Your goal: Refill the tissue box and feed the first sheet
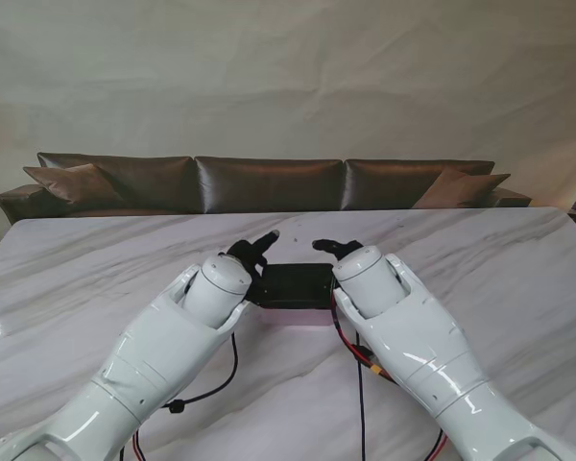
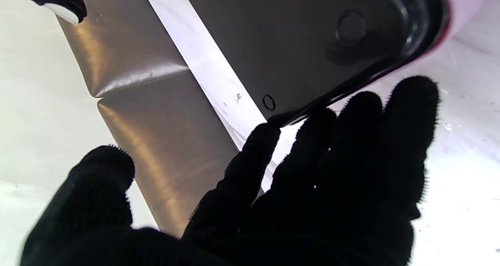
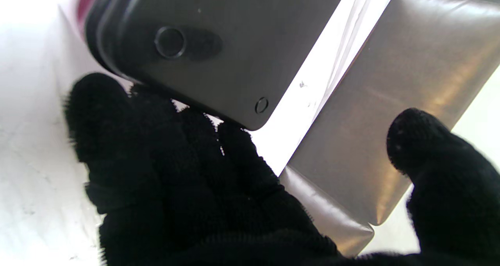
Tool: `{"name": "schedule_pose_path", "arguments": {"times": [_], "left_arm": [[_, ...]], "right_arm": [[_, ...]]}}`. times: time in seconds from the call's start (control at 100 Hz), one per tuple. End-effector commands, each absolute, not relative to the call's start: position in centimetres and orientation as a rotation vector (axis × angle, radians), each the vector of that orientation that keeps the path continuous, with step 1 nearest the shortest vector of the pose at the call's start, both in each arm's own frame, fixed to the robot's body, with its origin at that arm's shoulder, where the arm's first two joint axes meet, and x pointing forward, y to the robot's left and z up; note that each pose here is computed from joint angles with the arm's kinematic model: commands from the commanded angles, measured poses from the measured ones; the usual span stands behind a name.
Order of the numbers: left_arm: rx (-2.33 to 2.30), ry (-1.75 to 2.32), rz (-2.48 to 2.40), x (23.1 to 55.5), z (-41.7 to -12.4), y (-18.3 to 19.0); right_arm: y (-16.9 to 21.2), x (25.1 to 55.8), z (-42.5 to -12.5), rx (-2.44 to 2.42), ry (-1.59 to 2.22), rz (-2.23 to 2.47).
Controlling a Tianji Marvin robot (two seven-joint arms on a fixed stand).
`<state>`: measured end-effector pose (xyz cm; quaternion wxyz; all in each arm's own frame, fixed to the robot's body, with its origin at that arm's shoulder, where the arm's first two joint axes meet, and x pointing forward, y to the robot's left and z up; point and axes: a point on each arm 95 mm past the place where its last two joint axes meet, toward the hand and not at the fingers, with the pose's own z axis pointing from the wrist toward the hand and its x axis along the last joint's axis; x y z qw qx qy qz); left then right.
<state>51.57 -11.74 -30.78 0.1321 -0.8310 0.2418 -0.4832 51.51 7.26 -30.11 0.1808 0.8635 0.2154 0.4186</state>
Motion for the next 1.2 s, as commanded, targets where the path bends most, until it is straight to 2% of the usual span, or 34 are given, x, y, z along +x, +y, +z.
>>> {"name": "schedule_pose_path", "arguments": {"times": [0.0, 0.59, 1.19], "left_arm": [[-2.443, 0.727, -1.426, 51.3, -30.7, -13.0], [-2.423, 0.705, -1.382, 51.5, -31.7, -11.8], [-2.388, 0.687, -1.392, 51.3, -31.4, -10.9]], "right_arm": [[8.5, 51.3, -30.1, 2.469, 0.634, 1.204], [7.9, 51.4, -30.9, 2.465, 0.638, 1.163], [6.9, 51.3, -31.1, 2.447, 0.643, 1.128]]}}
